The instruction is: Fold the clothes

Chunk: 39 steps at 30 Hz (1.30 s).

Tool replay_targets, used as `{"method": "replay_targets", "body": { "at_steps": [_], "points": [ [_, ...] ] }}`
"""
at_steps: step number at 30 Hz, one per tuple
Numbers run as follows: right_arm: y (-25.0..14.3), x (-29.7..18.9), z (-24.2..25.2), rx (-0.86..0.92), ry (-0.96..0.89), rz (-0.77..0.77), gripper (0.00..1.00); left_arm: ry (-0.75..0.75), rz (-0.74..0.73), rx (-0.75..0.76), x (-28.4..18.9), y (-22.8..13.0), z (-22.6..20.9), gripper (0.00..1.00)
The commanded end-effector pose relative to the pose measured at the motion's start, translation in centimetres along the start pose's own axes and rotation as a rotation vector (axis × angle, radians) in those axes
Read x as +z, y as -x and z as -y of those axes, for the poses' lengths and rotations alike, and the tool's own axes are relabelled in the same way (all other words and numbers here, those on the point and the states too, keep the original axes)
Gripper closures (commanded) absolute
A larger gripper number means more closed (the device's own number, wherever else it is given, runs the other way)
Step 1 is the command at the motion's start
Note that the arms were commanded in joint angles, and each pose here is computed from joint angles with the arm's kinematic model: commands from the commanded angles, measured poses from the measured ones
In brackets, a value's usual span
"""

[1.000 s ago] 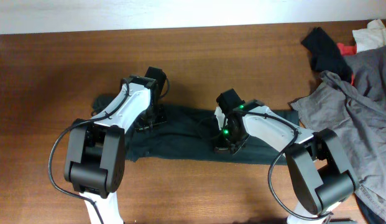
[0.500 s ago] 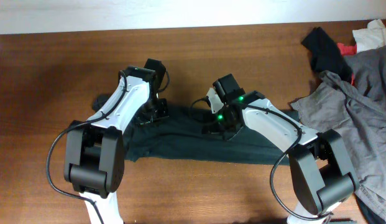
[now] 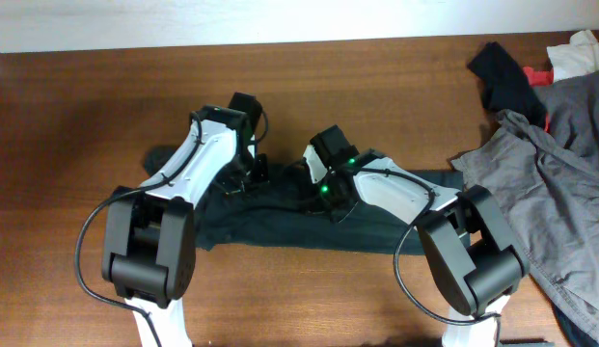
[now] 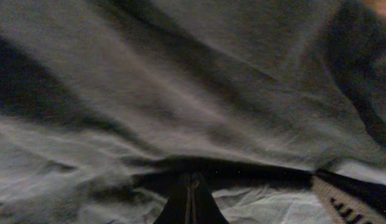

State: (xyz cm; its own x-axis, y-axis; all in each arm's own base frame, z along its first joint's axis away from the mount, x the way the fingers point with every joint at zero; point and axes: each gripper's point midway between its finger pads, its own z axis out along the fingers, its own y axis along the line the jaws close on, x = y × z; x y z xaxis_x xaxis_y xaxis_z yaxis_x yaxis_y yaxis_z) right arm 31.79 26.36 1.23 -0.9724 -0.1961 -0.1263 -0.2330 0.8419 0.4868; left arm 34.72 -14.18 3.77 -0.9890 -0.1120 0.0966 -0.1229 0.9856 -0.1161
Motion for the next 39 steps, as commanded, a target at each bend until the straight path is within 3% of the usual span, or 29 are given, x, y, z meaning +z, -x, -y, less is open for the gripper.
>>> {"method": "replay_targets", "body": {
  "at_steps": [1, 22, 31, 39],
  "points": [
    [-0.1, 0.7, 0.0, -0.005, -0.016, -0.006, 0.96, -0.015, 0.007, 0.046, 0.2, -0.5, 1.0, 1.0],
    [-8.1, 1.4, -1.1, 0.049, -0.019, -0.283, 0.96, 0.075, 0.023, 0.05, 1.1, -0.6, -0.7, 1.0],
    [-9.9, 0.9, -0.6, 0.076, -0.063, -0.352, 0.96, 0.045, 0.038, -0.028, -0.5, 0.4, -3.0, 1.0],
    [-6.8, -3.7, -3.2, -0.015, 0.01, -0.22, 0.96, -0.107, 0.016, -0.055, -1.8, 0.4, -2.2, 1.0]
  ]
}}
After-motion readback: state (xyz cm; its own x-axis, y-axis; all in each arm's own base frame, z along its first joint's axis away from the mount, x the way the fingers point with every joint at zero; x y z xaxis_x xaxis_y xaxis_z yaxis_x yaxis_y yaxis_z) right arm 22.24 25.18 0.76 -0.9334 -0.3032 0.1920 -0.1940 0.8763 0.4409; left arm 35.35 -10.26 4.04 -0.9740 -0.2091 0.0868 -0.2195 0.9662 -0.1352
